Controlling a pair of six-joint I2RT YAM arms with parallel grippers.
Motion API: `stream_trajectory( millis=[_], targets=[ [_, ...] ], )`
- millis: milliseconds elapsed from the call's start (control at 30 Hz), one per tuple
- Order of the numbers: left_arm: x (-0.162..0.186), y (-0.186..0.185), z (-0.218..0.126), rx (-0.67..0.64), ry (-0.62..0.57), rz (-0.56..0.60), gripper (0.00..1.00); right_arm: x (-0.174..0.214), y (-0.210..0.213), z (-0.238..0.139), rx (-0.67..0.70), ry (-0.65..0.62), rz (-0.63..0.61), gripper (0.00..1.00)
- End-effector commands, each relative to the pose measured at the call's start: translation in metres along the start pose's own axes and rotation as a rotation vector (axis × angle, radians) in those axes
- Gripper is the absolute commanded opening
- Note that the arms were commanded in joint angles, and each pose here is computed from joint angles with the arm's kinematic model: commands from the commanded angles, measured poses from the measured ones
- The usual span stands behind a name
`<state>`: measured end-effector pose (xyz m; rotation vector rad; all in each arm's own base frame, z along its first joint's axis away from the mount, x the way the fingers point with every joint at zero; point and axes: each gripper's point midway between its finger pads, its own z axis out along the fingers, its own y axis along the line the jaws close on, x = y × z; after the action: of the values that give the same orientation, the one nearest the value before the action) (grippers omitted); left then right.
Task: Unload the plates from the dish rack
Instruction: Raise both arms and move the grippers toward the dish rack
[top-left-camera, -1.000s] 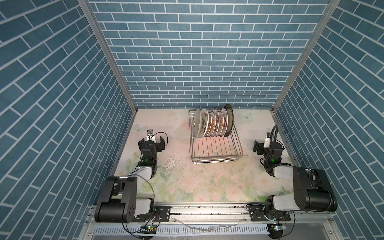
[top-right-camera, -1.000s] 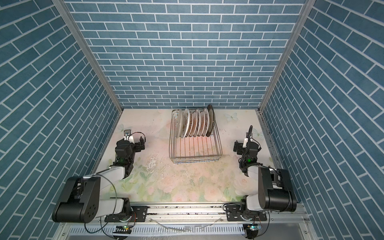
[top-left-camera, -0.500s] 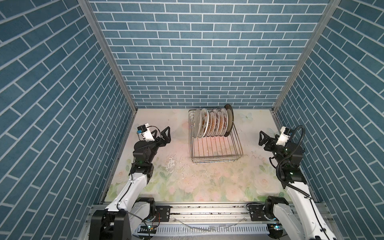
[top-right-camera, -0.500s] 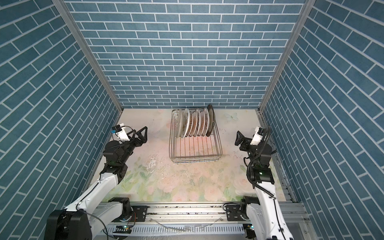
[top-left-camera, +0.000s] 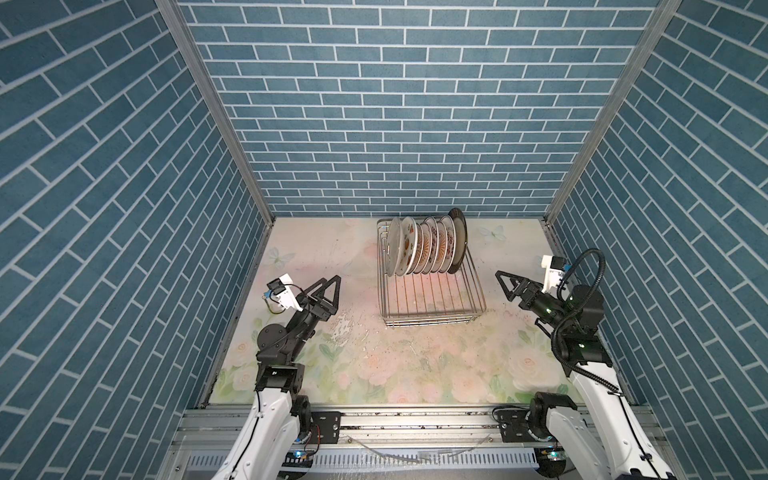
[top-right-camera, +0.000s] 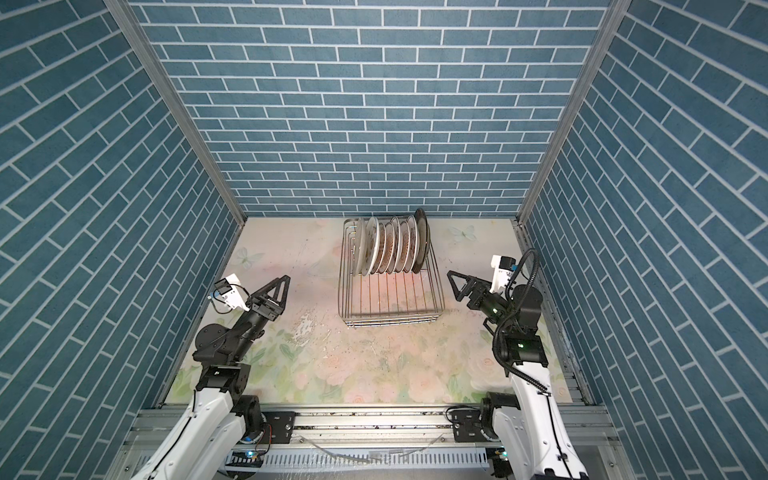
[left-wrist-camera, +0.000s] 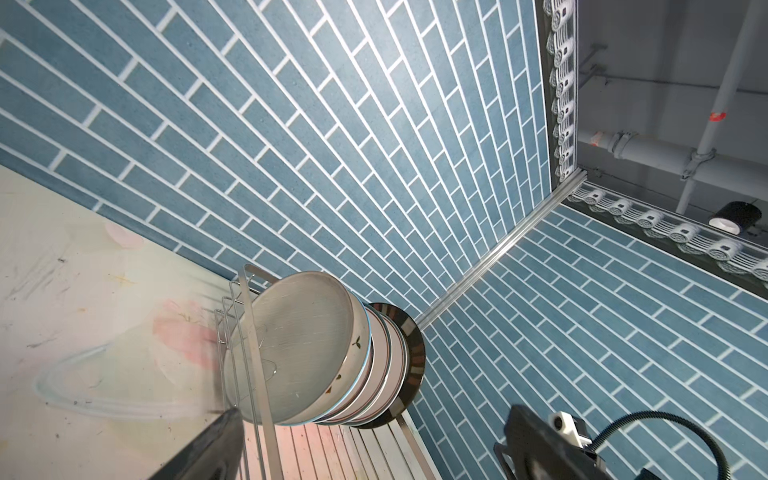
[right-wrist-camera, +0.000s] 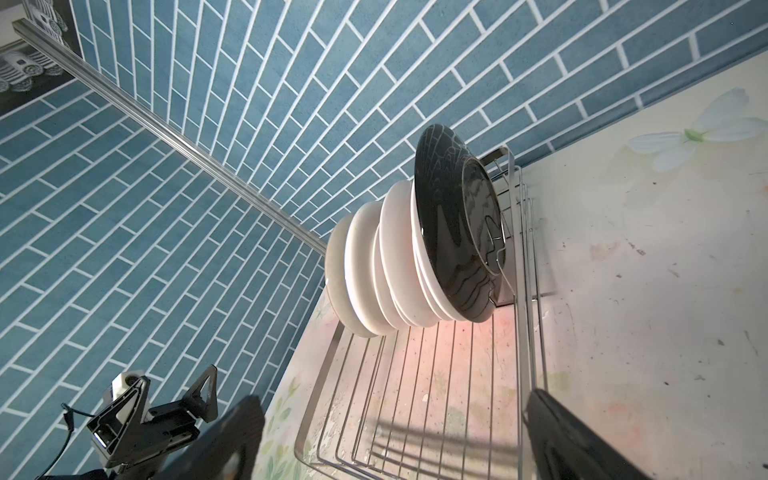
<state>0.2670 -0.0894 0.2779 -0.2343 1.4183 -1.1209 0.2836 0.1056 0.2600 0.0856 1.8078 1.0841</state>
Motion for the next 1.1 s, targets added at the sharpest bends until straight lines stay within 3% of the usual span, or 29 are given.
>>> stream_trajectory(
  millis=[0,300,367,533,700,1067],
  targets=[
    [0.006,-0.019,0.002,0.015,0.071,-0.009,1.00,-0.009,0.020,-0.003,-0.013,-0.023,-0.024,0.99],
    [0.067,-0.070,0.013,0.140,0.292,0.173,1.00,0.001,0.026,0.022,0.220,0.006,-0.372,0.99],
    [0.082,-0.069,0.017,0.100,0.332,0.186,1.00,-0.007,0.004,0.024,0.337,-0.019,-0.338,0.99],
    [0.116,-0.065,0.027,0.061,0.407,0.250,1.00,-0.007,0.014,0.042,0.257,-0.008,-0.322,0.96],
    [0.123,-0.062,0.032,0.067,0.398,0.249,1.00,-0.003,0.009,0.052,0.291,0.056,-0.289,0.96],
    [0.137,-0.050,0.049,-0.004,0.431,0.187,1.00,-0.018,0.021,0.066,0.423,0.057,-0.418,0.87]
  ],
)
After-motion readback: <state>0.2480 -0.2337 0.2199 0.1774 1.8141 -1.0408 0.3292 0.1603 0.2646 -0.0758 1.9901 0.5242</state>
